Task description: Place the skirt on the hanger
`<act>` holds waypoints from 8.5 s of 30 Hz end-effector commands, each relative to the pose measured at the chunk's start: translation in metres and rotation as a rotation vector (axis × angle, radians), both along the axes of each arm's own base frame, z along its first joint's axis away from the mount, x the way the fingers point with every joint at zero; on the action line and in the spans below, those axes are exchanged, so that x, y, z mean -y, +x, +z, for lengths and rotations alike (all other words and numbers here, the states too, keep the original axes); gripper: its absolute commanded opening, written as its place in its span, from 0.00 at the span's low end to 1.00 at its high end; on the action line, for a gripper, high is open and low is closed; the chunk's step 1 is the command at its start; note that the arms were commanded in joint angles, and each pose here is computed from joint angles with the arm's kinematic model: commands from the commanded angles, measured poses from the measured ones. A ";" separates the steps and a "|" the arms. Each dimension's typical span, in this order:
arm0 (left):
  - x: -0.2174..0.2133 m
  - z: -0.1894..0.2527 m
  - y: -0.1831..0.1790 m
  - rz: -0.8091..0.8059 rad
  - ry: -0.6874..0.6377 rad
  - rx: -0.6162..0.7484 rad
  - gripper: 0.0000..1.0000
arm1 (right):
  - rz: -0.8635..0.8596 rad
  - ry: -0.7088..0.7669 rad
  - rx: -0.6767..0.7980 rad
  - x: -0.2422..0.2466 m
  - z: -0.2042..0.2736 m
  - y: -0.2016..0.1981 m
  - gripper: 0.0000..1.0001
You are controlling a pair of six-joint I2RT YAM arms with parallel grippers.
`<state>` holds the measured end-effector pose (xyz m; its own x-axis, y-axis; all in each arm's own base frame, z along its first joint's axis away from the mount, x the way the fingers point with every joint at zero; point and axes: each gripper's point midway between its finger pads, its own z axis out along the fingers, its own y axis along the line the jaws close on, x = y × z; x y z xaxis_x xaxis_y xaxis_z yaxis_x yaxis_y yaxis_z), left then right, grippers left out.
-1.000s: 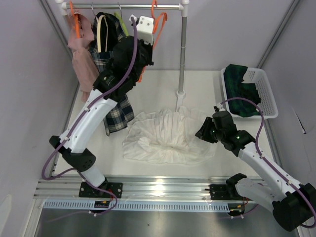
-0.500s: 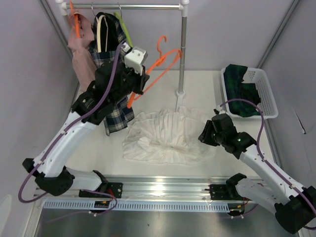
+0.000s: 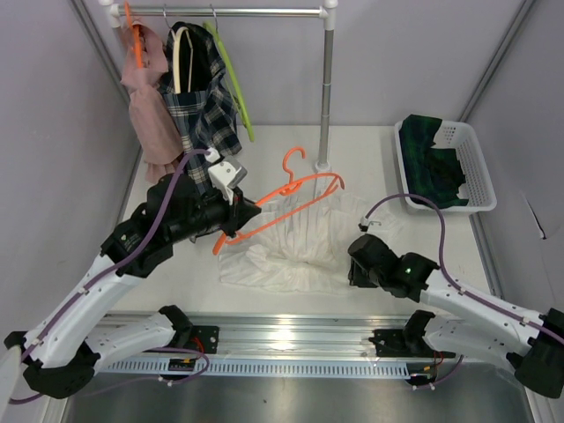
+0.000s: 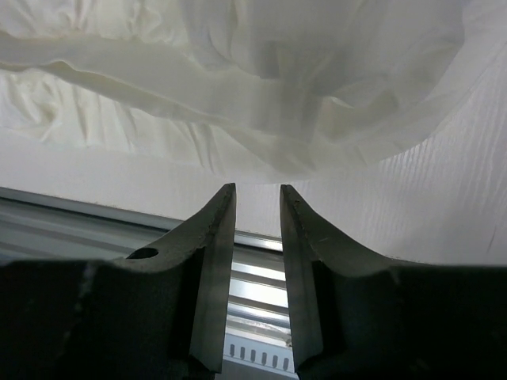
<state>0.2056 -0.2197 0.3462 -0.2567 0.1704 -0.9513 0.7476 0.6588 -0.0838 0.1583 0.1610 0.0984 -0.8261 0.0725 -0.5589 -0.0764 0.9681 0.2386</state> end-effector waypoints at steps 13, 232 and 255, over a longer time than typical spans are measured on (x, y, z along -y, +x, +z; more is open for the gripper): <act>-0.007 -0.013 -0.045 -0.097 -0.072 -0.062 0.00 | -0.124 -0.150 0.068 0.012 -0.022 0.016 0.48; 0.020 -0.082 -0.084 -0.311 0.124 0.010 0.00 | -0.095 -0.135 0.068 0.008 0.028 0.063 0.00; 0.060 -0.082 -0.063 -0.315 0.101 0.041 0.00 | -0.074 -0.073 0.125 0.003 0.076 0.056 0.00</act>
